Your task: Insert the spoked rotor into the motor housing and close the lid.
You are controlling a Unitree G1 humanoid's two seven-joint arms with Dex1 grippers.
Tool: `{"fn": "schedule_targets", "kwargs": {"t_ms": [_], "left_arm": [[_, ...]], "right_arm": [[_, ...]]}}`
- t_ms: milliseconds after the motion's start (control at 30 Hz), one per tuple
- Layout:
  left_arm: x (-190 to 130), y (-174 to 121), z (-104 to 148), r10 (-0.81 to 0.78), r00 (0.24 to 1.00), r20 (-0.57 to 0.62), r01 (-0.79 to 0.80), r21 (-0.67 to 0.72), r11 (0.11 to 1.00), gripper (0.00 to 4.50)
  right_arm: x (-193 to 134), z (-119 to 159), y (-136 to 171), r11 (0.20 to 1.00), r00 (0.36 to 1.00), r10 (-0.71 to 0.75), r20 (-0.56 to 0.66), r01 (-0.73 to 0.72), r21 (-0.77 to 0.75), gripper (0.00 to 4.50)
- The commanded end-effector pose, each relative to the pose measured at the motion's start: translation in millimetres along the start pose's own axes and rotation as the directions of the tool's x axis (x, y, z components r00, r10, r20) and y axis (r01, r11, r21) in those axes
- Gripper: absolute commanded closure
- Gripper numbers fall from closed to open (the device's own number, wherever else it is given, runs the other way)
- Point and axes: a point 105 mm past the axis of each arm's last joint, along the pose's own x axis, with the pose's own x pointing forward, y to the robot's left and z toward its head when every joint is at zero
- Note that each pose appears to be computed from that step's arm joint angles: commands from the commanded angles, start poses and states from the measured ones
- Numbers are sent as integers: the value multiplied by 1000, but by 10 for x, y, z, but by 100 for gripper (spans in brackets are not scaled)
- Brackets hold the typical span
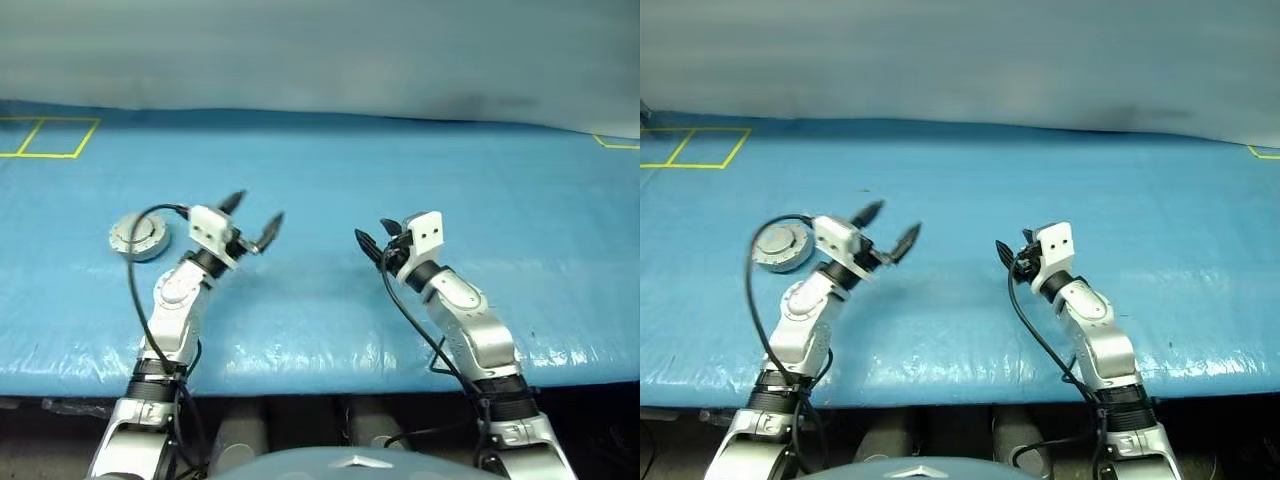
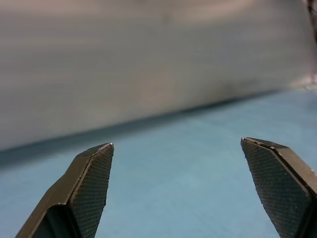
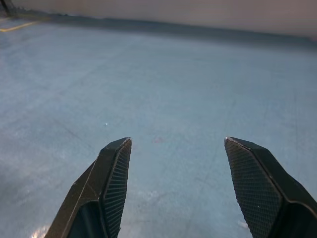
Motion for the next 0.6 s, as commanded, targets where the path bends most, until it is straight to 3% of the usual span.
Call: {"fn": "schedule_targets", "kwargs": {"t_ms": [33,133,267,600], "left_arm": [[-43,-210,-128,-154,982,-105,158,29,987,3],[-86,-260,-176,-183,974,-130,188,20,982,1],[-107,-279,-144,-203,972,-122,204,-2,979,0],[-114,-304,-150,-184,975,-122,186,12,982,0]], "right_arm": [[-66,68,20,997,998,59,25,-58,-52,131],[-136,112,63,991,991,117,59,-113,-71,114],[-138,154,6,993,993,85,84,-77,-93,7],[-31,101,-23,990,997,27,67,-17,-143,3]]}}
